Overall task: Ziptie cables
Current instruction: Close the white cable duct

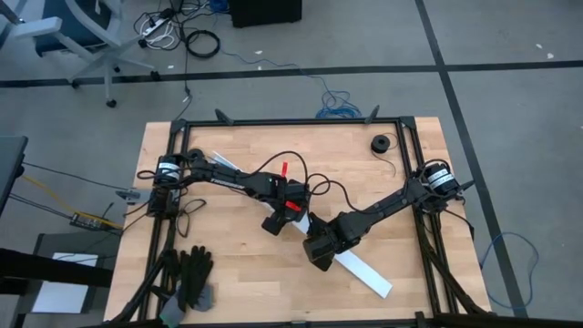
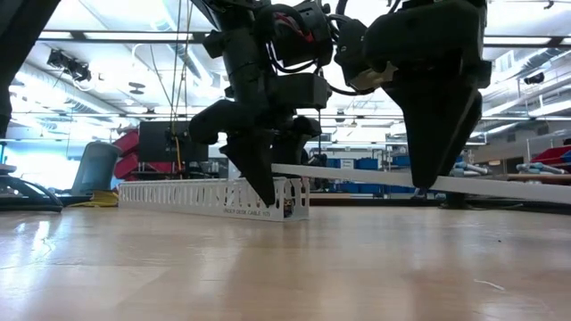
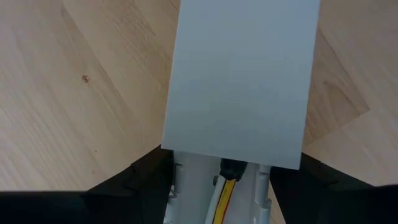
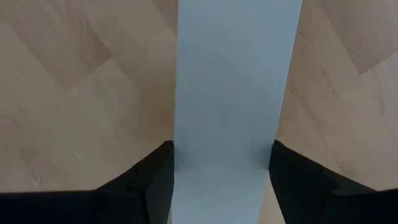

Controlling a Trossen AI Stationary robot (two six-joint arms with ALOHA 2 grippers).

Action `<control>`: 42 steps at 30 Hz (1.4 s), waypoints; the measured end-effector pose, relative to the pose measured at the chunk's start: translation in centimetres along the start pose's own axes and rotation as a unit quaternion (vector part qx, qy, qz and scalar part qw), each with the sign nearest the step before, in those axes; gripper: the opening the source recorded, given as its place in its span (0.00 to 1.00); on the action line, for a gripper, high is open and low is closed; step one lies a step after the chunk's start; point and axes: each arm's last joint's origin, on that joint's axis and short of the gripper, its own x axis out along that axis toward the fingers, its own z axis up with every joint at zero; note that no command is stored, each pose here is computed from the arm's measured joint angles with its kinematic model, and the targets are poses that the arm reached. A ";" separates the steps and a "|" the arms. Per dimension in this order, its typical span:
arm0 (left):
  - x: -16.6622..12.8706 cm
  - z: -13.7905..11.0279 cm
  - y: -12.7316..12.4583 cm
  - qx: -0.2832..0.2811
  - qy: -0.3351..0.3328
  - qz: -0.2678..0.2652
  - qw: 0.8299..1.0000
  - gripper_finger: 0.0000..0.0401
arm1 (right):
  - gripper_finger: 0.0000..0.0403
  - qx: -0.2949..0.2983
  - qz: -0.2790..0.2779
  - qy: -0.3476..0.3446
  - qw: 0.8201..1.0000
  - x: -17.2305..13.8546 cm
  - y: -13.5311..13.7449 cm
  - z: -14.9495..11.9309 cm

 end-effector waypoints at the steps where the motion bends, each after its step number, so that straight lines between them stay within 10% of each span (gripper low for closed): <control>1: 0.0 0.0 0.0 0.000 0.000 0.000 1.000 0.54 | 0.53 0.000 0.000 0.000 1.000 0.0 0.0 0.0; 42: 0.0 0.0 0.0 0.001 -0.001 0.000 1.000 0.49 | 0.52 0.006 0.013 0.038 0.999 0.1 -0.5 0.5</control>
